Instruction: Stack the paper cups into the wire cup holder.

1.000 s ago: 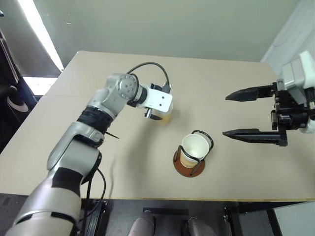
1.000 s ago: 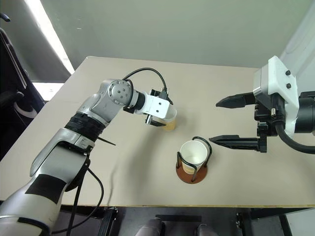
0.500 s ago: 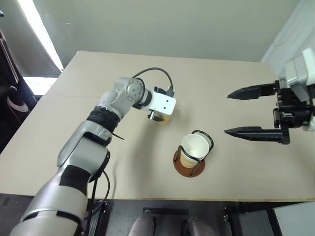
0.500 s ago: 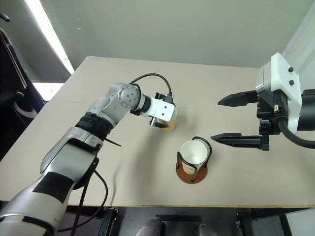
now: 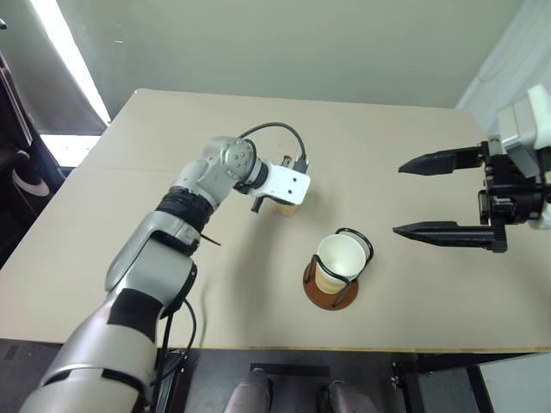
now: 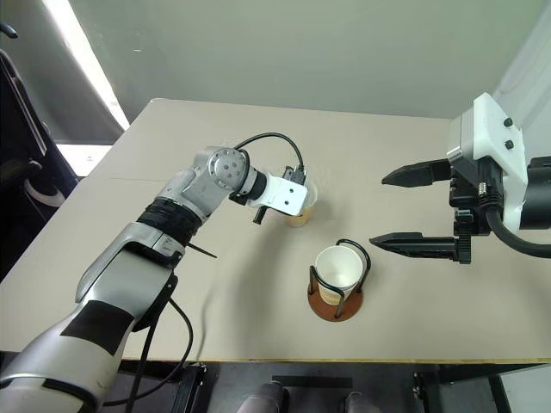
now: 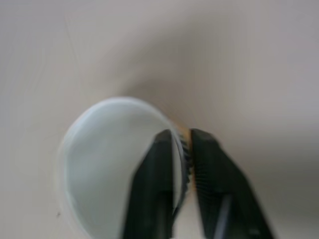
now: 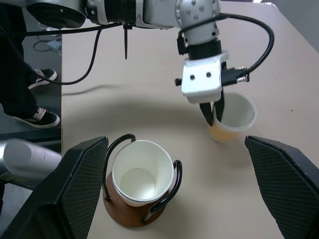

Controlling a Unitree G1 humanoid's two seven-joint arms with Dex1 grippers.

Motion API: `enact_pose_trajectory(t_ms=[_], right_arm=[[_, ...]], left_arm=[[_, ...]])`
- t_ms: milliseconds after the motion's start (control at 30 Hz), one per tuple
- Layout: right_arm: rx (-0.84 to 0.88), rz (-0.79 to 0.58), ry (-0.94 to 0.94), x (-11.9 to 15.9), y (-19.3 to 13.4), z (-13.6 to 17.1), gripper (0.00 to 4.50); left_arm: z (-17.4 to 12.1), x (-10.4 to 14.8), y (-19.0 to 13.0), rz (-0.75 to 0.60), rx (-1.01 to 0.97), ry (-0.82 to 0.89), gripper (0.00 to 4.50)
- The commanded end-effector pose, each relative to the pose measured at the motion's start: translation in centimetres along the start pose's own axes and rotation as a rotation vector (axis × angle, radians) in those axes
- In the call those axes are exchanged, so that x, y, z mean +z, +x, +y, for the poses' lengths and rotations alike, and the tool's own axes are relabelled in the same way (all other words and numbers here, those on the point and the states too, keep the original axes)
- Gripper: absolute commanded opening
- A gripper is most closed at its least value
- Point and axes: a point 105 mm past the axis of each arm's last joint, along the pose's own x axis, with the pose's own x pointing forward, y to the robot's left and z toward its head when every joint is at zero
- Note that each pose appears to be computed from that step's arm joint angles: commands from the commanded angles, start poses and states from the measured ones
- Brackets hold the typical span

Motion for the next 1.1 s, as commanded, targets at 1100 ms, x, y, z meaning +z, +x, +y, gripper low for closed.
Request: enact_pose_trajectory(t_ms=[1100], right_arm=[[-0.033, 0.09, -0.007, -0.1, -3.6, 2.0, 4.5]], left_arm=[[-0.9, 13.5, -9.8, -0.497, -0.281, 0.116, 0.02]])
